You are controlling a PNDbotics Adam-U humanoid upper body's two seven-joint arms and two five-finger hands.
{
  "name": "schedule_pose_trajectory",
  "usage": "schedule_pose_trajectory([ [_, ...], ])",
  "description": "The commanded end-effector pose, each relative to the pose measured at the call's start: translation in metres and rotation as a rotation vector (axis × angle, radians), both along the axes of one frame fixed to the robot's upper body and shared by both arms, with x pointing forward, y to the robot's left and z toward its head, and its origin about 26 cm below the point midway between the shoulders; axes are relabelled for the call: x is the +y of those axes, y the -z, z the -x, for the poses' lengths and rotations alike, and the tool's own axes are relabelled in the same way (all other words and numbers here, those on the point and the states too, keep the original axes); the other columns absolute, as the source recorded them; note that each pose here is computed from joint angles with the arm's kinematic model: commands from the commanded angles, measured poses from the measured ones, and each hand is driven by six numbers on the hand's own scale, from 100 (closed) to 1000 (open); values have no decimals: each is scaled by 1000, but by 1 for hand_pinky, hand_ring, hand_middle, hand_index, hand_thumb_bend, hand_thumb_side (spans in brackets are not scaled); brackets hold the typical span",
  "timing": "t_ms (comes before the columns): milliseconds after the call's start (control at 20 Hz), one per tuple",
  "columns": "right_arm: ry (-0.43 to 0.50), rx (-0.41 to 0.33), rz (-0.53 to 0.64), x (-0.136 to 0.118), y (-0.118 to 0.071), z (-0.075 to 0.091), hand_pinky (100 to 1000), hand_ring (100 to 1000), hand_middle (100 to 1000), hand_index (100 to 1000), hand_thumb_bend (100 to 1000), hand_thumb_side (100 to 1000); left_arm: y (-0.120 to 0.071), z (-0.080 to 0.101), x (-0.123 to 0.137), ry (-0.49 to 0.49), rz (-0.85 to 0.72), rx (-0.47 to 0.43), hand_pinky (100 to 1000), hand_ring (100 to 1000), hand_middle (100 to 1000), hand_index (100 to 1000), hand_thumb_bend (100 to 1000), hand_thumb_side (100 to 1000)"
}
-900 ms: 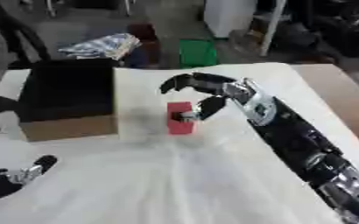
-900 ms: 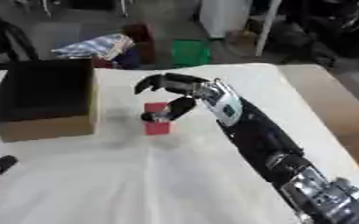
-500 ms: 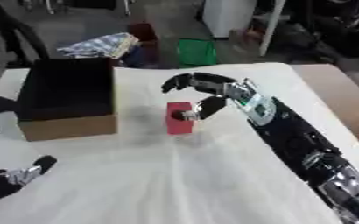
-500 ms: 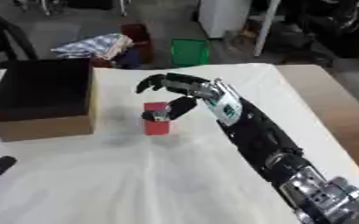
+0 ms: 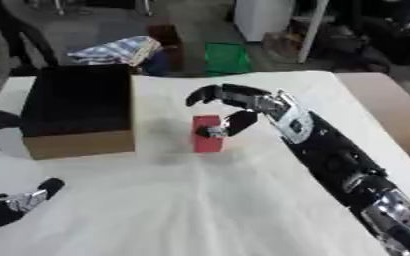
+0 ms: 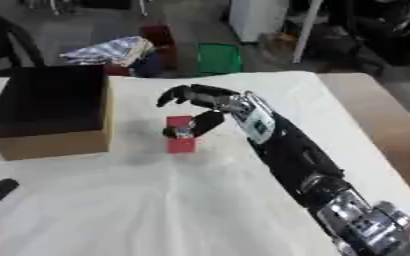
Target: Pick up objects on the table and place them in the box.
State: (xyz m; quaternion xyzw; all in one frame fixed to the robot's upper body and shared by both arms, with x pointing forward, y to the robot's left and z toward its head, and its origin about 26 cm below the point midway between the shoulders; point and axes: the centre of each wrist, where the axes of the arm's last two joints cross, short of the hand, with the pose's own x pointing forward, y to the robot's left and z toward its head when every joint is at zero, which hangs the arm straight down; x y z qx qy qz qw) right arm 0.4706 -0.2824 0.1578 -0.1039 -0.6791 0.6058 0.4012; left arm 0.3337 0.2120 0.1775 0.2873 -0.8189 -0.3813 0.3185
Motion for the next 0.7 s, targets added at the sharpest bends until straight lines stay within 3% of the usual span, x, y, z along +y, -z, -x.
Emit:
schedule_pose_trajectory([
  [50, 29, -30, 8, -5, -11, -4, 915, 1000, 895, 900, 376, 582, -9, 0, -2, 19, 1, -30, 556, 808, 722, 781, 679, 198],
  [550, 115, 7, 76, -23, 12, -7, 907, 1000, 881, 902, 454, 541, -11, 1, -3, 25, 0, -34, 558, 806, 721, 781, 680, 199],
  [700, 131, 16, 102, -28, 15, -7, 888, 991, 867, 900, 454, 464, -11, 1, -3, 24, -1, -34, 558, 806, 721, 780, 680, 198],
])
